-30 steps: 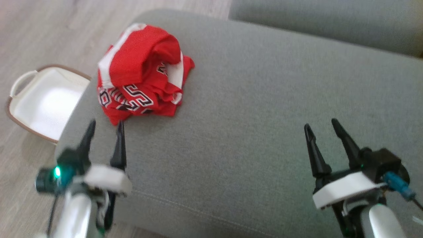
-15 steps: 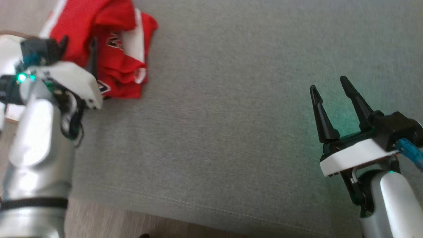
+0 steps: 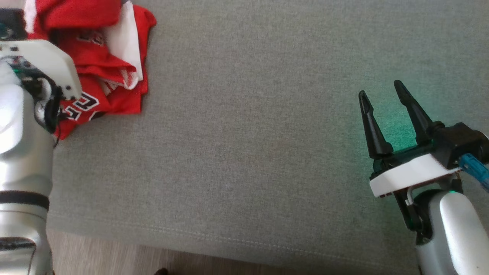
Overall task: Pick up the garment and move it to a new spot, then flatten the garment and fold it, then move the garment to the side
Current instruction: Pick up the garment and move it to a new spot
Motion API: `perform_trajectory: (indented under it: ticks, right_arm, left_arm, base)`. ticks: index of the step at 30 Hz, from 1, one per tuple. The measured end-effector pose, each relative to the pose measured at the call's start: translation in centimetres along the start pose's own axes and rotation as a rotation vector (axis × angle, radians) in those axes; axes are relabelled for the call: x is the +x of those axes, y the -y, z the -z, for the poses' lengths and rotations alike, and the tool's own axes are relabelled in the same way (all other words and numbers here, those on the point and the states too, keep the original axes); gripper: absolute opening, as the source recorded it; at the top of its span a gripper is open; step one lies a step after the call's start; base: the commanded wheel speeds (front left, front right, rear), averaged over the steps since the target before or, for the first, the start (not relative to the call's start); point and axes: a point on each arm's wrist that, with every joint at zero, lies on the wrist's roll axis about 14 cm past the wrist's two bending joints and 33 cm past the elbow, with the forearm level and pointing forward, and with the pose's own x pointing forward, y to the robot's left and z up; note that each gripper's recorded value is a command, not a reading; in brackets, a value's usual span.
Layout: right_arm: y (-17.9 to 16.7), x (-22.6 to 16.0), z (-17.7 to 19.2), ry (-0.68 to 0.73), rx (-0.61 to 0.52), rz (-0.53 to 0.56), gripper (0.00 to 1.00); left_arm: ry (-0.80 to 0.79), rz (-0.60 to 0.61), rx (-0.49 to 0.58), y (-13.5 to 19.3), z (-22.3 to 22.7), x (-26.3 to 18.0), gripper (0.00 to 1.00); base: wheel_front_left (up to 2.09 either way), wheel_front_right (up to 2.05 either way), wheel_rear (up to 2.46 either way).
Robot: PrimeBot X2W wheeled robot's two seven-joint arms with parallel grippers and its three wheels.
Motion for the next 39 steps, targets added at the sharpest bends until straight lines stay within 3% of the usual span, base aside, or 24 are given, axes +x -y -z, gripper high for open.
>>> perform_trajectory:
  ticks: [10, 15, 20, 24, 30, 35, 39]
  right_arm:
    - [-0.8, -1.9, -4.7, 0.123, -0.028, 0.019, 1.0]
    - [-1.5, -4.1, -5.8, 0.147, -0.026, 0.034, 1.0]
    - [-1.6, -6.6, -7.0, 0.18, -0.025, 0.066, 1.0]
    - [-0.8, -9.0, -7.2, 0.193, -0.018, 0.116, 1.0]
    - [0.7, -12.0, -7.6, 0.215, -0.01, 0.201, 1.0]
    - [2.3, -14.1, -7.7, 0.225, -0.003, 0.272, 1.0]
    - [3.7, -15.5, -7.5, 0.226, 0.007, 0.332, 1.0]
  left_arm:
    - [0.51, -0.12, -0.114, -4.1, -10.8, -5.6, 0.0]
    - [0.639, -0.127, -0.163, -4.5, -12.0, -9.7, 0.0]
    - [0.726, -0.087, -0.191, -2.5, -11.6, -14.0, 0.0]
    - [0.712, -0.004, -0.22, 1.3, -9.6, -16.7, 0.0]
    - [0.641, 0.222, -0.245, 10.0, -7.7, -18.9, 0.0]
    - [0.618, 0.414, -0.296, 17.0, -8.2, -19.3, 0.0]
    - [0.621, 0.553, -0.276, 22.7, -9.2, -18.9, 0.0]
  base:
    - [0.0, 0.0, 0.0]
    - [0.0, 0.0, 0.0]
    - [0.0, 0.0, 0.0]
    - [0.0, 0.0, 0.0]
    - [0.0, 0.0, 0.0]
    - [0.0, 0.0, 0.0]
    - [0.0, 0.0, 0.0]
